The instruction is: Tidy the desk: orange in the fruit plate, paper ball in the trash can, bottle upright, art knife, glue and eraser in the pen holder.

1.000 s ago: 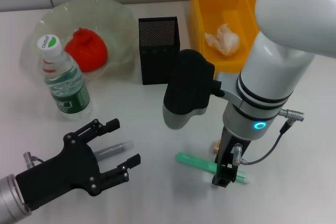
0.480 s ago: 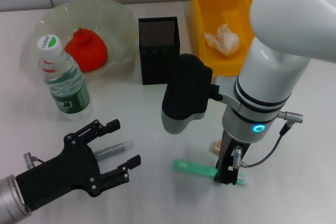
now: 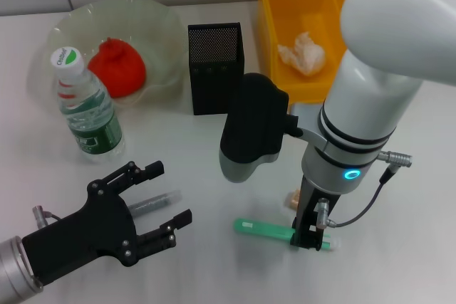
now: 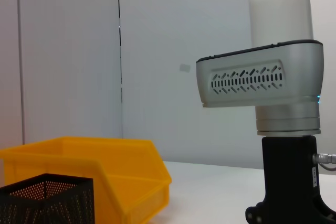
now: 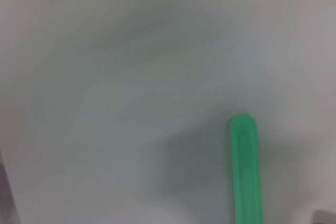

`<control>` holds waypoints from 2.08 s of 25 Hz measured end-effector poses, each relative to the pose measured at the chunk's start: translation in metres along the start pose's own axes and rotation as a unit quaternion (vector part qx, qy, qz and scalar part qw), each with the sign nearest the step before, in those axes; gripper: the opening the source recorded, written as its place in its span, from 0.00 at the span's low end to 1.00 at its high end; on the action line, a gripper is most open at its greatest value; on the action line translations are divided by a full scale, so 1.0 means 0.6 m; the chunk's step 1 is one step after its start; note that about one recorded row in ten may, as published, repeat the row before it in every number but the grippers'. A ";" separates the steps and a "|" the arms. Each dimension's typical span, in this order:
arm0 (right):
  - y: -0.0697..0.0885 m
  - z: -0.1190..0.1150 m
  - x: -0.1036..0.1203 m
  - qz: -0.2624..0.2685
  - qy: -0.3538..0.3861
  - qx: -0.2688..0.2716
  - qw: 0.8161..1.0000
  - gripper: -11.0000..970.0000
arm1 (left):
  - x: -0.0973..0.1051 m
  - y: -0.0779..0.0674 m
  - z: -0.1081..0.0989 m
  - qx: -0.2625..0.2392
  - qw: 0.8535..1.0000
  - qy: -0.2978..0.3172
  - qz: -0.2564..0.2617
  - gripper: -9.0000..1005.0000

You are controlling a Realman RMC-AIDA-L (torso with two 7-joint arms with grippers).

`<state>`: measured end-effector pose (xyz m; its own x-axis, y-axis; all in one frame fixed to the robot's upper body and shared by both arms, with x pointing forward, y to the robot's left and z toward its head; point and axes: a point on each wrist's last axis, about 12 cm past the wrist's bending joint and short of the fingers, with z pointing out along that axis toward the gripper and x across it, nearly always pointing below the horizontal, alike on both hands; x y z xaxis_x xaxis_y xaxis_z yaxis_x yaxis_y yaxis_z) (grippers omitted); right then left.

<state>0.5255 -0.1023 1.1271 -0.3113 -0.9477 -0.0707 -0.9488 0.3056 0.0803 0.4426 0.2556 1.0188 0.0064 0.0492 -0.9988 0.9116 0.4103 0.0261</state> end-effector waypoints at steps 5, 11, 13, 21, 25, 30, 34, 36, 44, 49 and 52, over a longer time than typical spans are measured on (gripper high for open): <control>-0.004 -0.011 0.002 0.007 -0.011 -0.001 1.000 0.18 | 0.000 0.000 0.000 0.000 1.000 0.000 0.000 0.76; -0.014 -0.050 0.008 0.016 -0.032 0.006 0.999 0.18 | 0.000 0.000 0.000 0.000 1.000 -0.001 0.000 0.76; -0.021 -0.070 0.014 0.018 -0.036 0.020 0.999 0.18 | 0.000 0.000 0.000 0.000 1.000 -0.001 0.000 0.76; -0.048 -0.132 0.037 -0.015 -0.001 0.142 0.990 0.18 | -0.003 0.002 0.002 0.004 1.000 -0.003 0.004 0.76; -0.053 -0.149 0.038 -0.062 0.028 0.196 0.978 0.18 | -0.004 0.003 0.003 0.004 1.000 -0.004 0.005 0.76; -0.046 -0.170 0.027 -0.136 0.024 0.222 0.965 0.18 | -0.005 0.003 0.004 0.004 1.000 -0.005 0.004 0.76; -0.048 -0.191 0.024 -0.178 0.010 0.244 0.953 0.18 | -0.006 0.004 0.003 0.002 1.000 -0.009 0.003 0.76; -0.052 -0.201 0.026 -0.204 0.002 0.259 0.944 0.18 | -0.007 0.005 0.003 0.001 1.000 -0.011 0.003 0.76; -0.085 -0.221 0.044 -0.278 -0.028 0.325 0.904 0.18 | -0.009 0.008 0.004 -0.007 1.000 -0.017 0.003 0.76; -0.099 -0.222 0.049 -0.321 -0.034 0.365 0.873 0.18 | -0.011 0.010 0.004 -0.014 1.000 -0.021 0.002 0.76; -0.110 -0.223 0.053 -0.344 -0.032 0.390 0.854 0.18 | -0.011 0.010 0.005 -0.016 1.000 -0.023 0.001 0.76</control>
<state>0.5855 -0.1647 1.2527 0.3552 -0.9284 0.1087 -0.6486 -0.3286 -0.6865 0.4493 0.2552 1.0253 0.0283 0.0084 -0.9996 0.8979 0.4392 0.0291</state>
